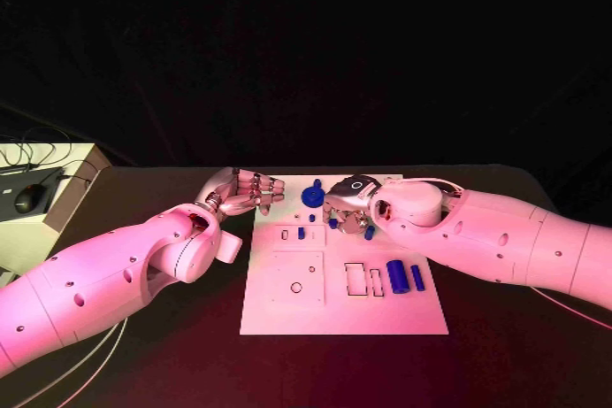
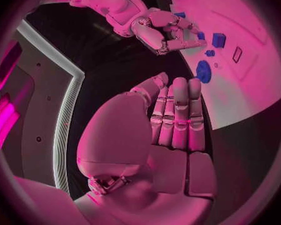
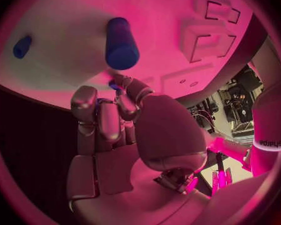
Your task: Assemble the parts on the task board
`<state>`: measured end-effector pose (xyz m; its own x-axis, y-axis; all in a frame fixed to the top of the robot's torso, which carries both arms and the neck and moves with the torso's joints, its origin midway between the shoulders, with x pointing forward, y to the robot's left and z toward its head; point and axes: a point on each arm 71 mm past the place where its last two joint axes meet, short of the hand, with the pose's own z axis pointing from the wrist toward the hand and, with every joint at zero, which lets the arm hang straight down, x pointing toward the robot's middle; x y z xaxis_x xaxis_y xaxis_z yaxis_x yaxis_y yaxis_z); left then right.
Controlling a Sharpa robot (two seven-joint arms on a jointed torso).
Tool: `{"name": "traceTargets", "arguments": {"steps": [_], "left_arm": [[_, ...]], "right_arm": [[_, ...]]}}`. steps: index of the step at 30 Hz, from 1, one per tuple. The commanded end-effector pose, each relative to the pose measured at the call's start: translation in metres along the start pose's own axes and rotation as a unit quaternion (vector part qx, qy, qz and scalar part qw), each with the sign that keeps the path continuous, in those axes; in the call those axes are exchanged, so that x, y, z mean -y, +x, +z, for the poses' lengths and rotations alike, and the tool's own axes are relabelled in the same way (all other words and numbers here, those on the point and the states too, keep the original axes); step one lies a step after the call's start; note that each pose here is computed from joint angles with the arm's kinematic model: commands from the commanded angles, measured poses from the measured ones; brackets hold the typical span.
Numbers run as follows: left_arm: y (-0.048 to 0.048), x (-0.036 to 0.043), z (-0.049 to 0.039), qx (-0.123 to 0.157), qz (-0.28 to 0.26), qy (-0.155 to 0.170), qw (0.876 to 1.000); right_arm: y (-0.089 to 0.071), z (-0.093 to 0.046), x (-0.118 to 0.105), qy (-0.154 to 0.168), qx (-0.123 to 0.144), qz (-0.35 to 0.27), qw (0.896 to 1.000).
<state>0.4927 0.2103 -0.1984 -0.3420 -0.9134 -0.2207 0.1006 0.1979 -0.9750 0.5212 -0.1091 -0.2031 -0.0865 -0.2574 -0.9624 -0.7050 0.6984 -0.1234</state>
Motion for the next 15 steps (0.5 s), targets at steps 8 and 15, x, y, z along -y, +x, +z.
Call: {"name": "traceTargets", "arguments": {"steps": [8, 15], "left_arm": [[0.0015, -0.0005, -0.0004, -0.015, -0.006, -0.007, 1.0], [0.0011, -0.0011, -0.0006, -0.016, -0.006, -0.01, 1.0]], "right_arm": [[0.0281, -0.0034, 0.005, 0.023, -0.078, -0.006, 0.997], [0.0243, -0.0049, 0.0056, 0.017, -0.048, 0.009, 0.999]]}}
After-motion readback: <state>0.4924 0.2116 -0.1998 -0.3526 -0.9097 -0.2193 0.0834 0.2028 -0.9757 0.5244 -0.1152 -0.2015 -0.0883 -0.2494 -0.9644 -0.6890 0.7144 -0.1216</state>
